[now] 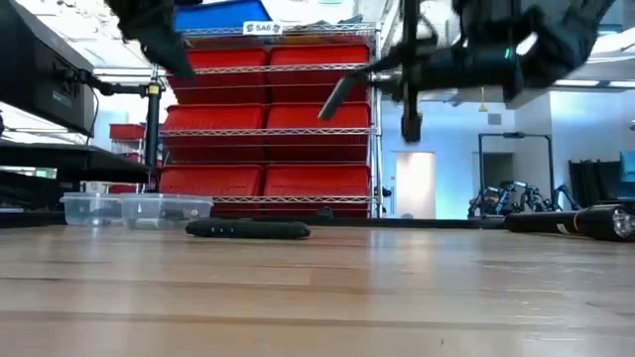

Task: Insert battery
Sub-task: Close the remote's battery compartment

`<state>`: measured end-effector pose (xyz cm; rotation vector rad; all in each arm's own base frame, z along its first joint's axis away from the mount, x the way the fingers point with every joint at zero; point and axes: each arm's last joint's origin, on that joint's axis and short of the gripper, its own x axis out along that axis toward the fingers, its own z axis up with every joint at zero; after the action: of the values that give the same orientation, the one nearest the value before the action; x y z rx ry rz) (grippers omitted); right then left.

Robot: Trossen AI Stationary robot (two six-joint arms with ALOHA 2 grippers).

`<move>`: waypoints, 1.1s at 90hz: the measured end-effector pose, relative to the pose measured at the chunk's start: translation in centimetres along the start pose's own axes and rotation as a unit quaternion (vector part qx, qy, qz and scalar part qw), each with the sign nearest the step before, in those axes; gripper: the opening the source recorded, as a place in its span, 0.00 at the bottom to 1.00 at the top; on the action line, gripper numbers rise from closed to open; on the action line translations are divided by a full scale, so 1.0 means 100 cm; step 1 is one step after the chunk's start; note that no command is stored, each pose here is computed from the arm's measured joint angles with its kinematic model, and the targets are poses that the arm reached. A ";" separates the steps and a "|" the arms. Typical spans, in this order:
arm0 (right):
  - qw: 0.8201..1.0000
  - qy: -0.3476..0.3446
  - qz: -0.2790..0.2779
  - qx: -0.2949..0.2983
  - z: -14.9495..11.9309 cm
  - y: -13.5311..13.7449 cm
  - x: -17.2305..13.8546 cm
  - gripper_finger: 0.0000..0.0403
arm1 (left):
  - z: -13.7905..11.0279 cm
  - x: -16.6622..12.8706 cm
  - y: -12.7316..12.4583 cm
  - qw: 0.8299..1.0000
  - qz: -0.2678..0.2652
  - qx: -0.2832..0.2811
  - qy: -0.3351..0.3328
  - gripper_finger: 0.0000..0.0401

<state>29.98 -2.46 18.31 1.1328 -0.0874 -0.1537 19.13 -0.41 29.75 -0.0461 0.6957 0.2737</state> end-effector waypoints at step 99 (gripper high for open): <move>0.975 0.002 -0.072 0.211 -0.077 -0.064 0.064 0.00 | -0.005 0.013 0.008 1.000 0.000 0.022 -0.012 0.32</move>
<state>36.94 0.74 9.20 1.5656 -0.0350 -0.2711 19.55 0.62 28.59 -0.0013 0.6772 0.2583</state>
